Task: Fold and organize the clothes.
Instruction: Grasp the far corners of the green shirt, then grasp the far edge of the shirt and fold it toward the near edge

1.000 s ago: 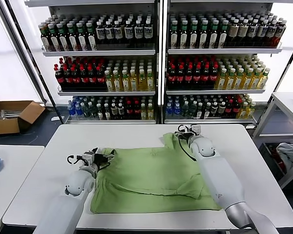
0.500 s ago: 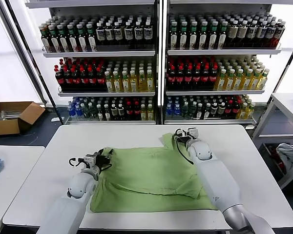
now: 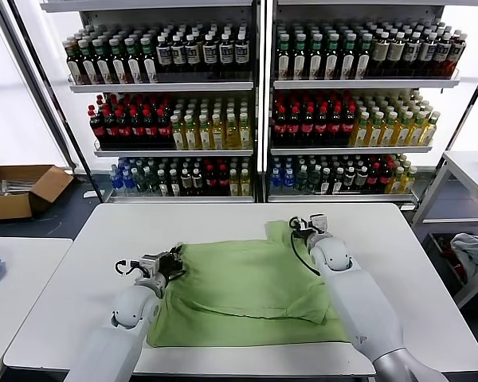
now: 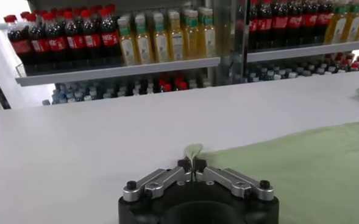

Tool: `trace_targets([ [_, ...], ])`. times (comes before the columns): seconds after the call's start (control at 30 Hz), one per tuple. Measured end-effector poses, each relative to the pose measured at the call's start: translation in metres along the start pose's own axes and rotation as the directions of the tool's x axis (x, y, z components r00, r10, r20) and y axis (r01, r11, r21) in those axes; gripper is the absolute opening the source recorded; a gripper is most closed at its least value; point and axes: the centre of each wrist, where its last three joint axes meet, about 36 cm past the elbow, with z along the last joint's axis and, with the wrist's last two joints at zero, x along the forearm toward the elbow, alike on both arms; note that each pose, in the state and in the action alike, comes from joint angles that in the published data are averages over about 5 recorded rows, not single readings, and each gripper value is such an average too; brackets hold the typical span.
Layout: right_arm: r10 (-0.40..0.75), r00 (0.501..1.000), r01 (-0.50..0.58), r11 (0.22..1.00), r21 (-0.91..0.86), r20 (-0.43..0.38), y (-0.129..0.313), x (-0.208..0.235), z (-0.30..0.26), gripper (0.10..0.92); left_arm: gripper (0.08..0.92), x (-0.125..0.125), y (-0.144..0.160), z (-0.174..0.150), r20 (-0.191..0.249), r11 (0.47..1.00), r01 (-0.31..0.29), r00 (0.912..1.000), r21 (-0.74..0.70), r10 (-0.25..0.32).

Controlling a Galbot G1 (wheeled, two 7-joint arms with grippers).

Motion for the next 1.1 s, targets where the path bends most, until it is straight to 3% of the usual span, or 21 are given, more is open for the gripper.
trace_targets([
  [0.2, -0.01, 0.998, 0.012, 1.0, -0.028, 0.07, 0.001, 0.015, -0.005, 0.106, 0.089, 0.005, 0.0, -0.005, 0.072, 1.0, 0.012, 0.9973, 0.007, -0.013],
  [0.47, 0.002, 0.986, 0.008, 0.998, -0.055, 0.168, 0.0, 0.045, -0.013, 0.106, 0.089, 0.018, 0.003, -0.013, 0.17, 1.0, 0.022, 0.9852, 0.007, -0.023],
  [0.77, 0.031, 0.969, -0.01, 0.996, -0.084, 0.246, 0.003, 0.095, -0.004, 0.106, 0.089, 0.047, 0.002, -0.01, 0.229, 1.0, 0.024, 0.9732, -0.002, -0.023],
  [1.1, 0.087, 0.965, -0.056, 0.99, -0.13, 0.247, 0.005, 0.162, 0.033, 0.106, 0.089, 0.087, -0.007, 0.008, 0.256, 1.0, 0.021, 0.9664, -0.007, -0.018],
])
